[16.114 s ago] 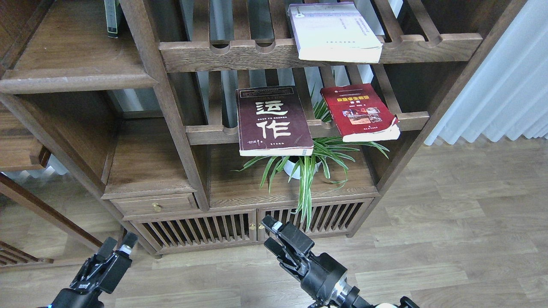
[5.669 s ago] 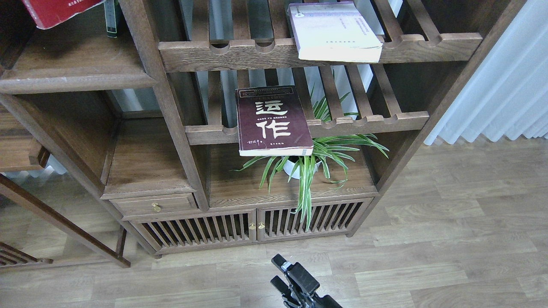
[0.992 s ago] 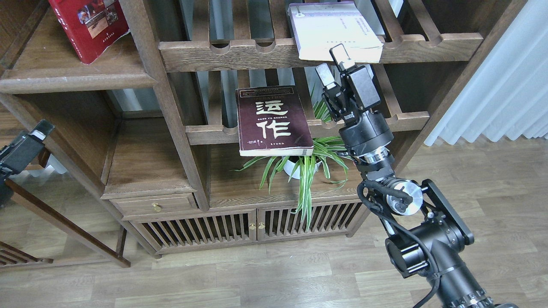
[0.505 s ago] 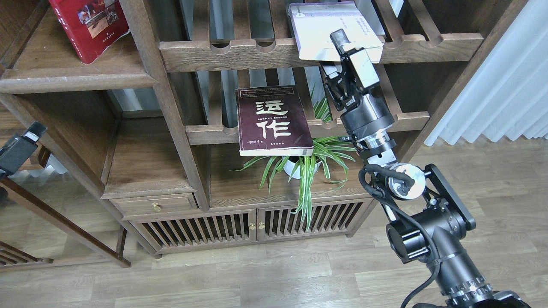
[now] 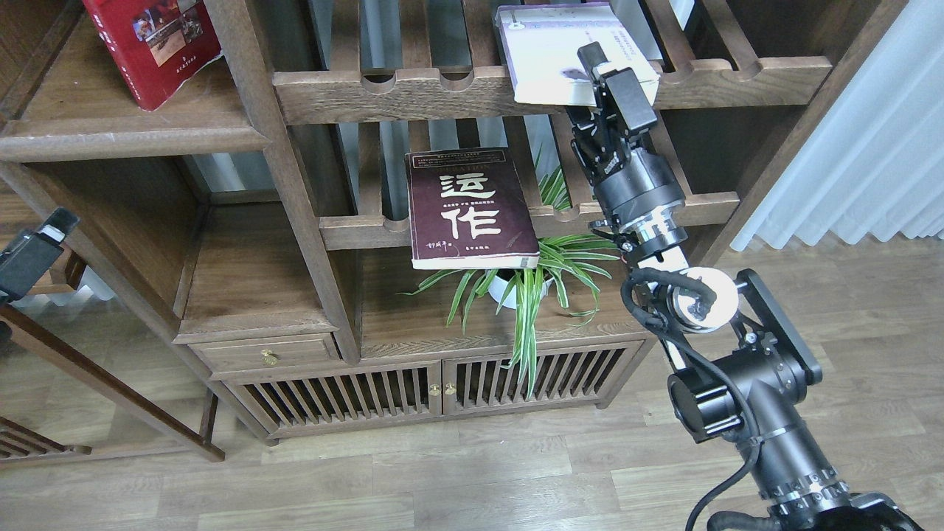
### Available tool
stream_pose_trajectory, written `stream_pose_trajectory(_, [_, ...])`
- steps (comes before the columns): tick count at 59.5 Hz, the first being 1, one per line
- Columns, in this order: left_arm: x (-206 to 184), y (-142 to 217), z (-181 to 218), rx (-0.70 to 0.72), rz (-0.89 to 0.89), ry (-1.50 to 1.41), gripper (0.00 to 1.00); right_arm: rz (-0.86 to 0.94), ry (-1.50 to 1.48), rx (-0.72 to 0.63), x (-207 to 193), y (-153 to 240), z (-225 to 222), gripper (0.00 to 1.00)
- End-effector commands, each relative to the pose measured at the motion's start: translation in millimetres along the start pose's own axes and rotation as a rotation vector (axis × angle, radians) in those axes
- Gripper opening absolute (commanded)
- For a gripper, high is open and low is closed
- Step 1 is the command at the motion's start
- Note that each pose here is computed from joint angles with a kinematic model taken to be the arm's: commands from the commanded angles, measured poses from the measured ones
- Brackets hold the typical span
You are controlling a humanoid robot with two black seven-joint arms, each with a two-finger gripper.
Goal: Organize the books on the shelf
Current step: 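Raise the right gripper to the white book on the upper shelf, then grasp the white book and pull it down off the shelf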
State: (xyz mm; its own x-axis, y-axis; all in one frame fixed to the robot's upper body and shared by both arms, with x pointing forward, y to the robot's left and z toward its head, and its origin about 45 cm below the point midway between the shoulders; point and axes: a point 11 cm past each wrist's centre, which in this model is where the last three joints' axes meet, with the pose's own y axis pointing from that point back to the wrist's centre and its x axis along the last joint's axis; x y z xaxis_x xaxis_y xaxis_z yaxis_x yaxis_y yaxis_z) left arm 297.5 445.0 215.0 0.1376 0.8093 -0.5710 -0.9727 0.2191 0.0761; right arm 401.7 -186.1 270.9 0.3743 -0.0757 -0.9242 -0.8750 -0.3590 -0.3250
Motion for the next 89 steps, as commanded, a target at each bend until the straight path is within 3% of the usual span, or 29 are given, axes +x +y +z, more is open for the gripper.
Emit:
stream_pose_trajectory(1, [0,0,1,-0.002,0.0,0.0,0.99,-0.002,-0.002,0.024,0,1,-6,0.66])
stream_pose_trajectory(23, [0,-1,3,-0.007,-0.001,-0.001,0.99,0.029,0.023,0.023,10,9,-12,0.34])
stream_pose_trajectory(25, [0,-1,3,-0.007,-0.001,-0.001,0.99,0.029,0.025,0.022,10,10,-13,0.28])
stream_pose_trajectory(29, [0,-1,2,-0.006,-0.001,-0.001,0.99,0.013,0.02,0.032,10,15,-15,0.04])
stream_pose_trajectory(30, [0,-1,2,-0.006,-0.001,-0.001,0.99,0.009,0.021,0.034,11,16,-16,0.02])
stream_pose_trajectory(41, [1,-1,-2,0.006,0.003,0.003,0.99,-0.141,0.01,0.013,5,35,-6,0.0])
stream_pose_trajectory(51, [5,1,-7,0.017,0.014,0.01,0.99,-0.148,-0.044,0.051,4,62,-4,0.0])
stream_pose_trajectory(68, [23,8,-25,0.059,0.072,0.039,0.99,0.17,-0.075,0.146,64,195,-26,0.0])
stream_pose_trajectory(89, [21,5,-50,0.113,0.068,0.064,0.99,0.391,-0.129,0.286,83,292,-54,0.0])
